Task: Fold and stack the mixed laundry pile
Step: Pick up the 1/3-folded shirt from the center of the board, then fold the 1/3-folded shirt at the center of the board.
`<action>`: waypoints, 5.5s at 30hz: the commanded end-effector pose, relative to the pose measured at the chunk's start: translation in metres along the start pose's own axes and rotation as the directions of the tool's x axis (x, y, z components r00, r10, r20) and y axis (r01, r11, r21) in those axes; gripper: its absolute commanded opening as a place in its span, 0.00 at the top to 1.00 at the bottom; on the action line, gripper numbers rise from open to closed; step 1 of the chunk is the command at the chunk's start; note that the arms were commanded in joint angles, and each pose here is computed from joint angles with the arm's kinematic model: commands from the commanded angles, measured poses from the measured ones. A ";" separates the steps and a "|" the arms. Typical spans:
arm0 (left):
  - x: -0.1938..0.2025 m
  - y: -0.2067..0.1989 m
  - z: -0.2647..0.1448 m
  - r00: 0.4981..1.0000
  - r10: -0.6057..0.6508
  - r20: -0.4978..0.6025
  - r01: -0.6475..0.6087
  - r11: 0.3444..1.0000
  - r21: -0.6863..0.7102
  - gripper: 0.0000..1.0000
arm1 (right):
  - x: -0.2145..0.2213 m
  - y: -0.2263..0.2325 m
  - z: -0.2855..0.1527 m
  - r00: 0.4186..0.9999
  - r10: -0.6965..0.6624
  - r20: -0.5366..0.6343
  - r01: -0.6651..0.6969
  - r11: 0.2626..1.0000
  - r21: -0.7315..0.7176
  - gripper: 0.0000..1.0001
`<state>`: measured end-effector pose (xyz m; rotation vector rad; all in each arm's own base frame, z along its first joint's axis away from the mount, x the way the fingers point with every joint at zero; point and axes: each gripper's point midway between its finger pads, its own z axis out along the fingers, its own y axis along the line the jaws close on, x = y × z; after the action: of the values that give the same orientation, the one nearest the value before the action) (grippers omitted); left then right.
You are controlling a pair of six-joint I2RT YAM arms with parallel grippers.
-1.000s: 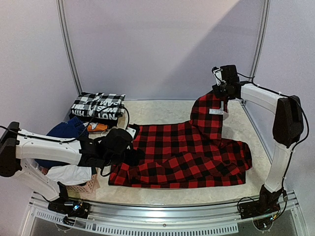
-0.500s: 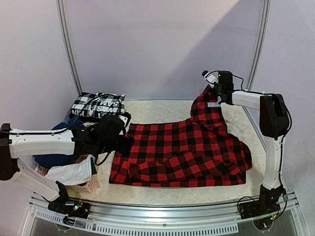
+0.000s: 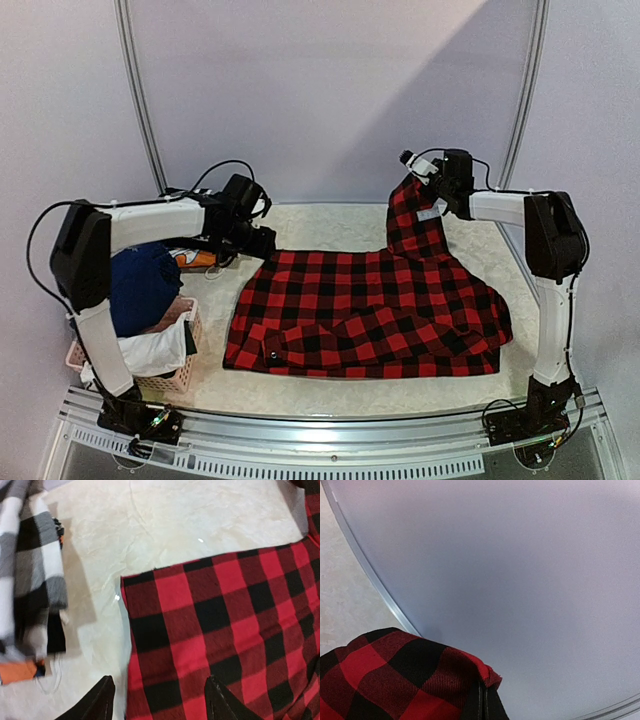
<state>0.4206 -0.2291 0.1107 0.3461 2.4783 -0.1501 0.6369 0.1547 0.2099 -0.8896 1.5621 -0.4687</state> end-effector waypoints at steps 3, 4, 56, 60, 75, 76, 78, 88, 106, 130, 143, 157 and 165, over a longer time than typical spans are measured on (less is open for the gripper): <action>-0.003 0.024 0.056 0.983 0.018 -0.185 -0.010 0.999 0.042 0.36 | 0.001 0.009 -0.005 1.000 -0.010 0.027 0.011 0.999 -0.037 1.00; -0.006 0.026 0.065 0.980 0.012 -0.198 -0.001 0.998 0.055 0.36 | 0.002 0.010 -0.006 1.000 -0.012 0.025 0.013 0.999 -0.040 1.00; -0.053 0.024 0.104 0.991 -0.041 -0.124 0.060 0.986 0.157 1.00 | -0.031 -0.012 -0.058 0.995 0.002 0.098 0.004 0.999 -0.052 1.00; -0.056 0.022 0.092 0.994 -0.042 -0.098 0.058 0.984 0.171 1.00 | -0.046 -0.021 -0.071 0.994 0.003 0.112 0.002 0.999 -0.045 1.00; -0.043 0.014 0.059 1.000 -0.013 -0.023 0.018 0.969 0.248 1.00 | -0.059 -0.024 -0.140 0.998 -0.022 0.057 0.025 0.998 -0.060 1.00; -0.042 0.014 0.057 1.000 -0.017 -0.016 0.021 0.967 0.255 1.00 | -0.058 -0.023 -0.145 0.998 -0.013 0.056 0.017 0.998 -0.065 1.00; -0.036 0.012 0.051 1.000 -0.028 -0.011 0.030 0.963 0.267 1.00 | -0.061 -0.026 -0.159 0.998 0.005 0.062 0.000 0.997 -0.071 1.00; -0.021 0.010 0.015 0.997 -0.070 0.035 0.056 0.955 0.293 1.00 | -0.067 -0.008 -0.207 0.998 0.061 0.031 -0.054 0.980 -0.189 1.00; 0.033 -0.013 -0.010 0.999 -0.033 0.039 0.021 0.964 0.263 1.00 | -0.062 0.013 -0.311 0.966 0.258 0.016 -0.242 0.923 -0.298 0.99; 0.079 -0.018 -0.007 0.999 -0.027 -0.029 0.032 0.981 0.193 0.93 | -0.031 0.052 -0.345 0.857 0.495 -0.142 -0.512 0.794 -0.328 0.93; 0.084 -0.003 -0.029 0.997 -0.071 0.020 0.069 0.992 0.104 0.53 | -0.025 0.079 -0.345 0.857 0.486 -0.169 -0.513 0.784 -0.349 0.90; 0.082 -0.028 -0.045 0.997 -0.021 0.073 0.008 0.985 0.174 0.51 | -0.069 0.128 -0.352 0.903 0.429 0.003 -0.331 0.701 -0.632 0.87; 0.090 -0.056 -0.051 0.996 0.039 0.076 -0.053 0.977 0.206 0.51 | -0.024 0.091 -0.312 0.526 0.777 -0.346 -0.849 0.505 -0.155 0.27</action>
<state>0.3146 -0.2397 0.0921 0.4254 2.4214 -0.3795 0.2975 0.1854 0.2251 -0.6291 1.9533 0.3198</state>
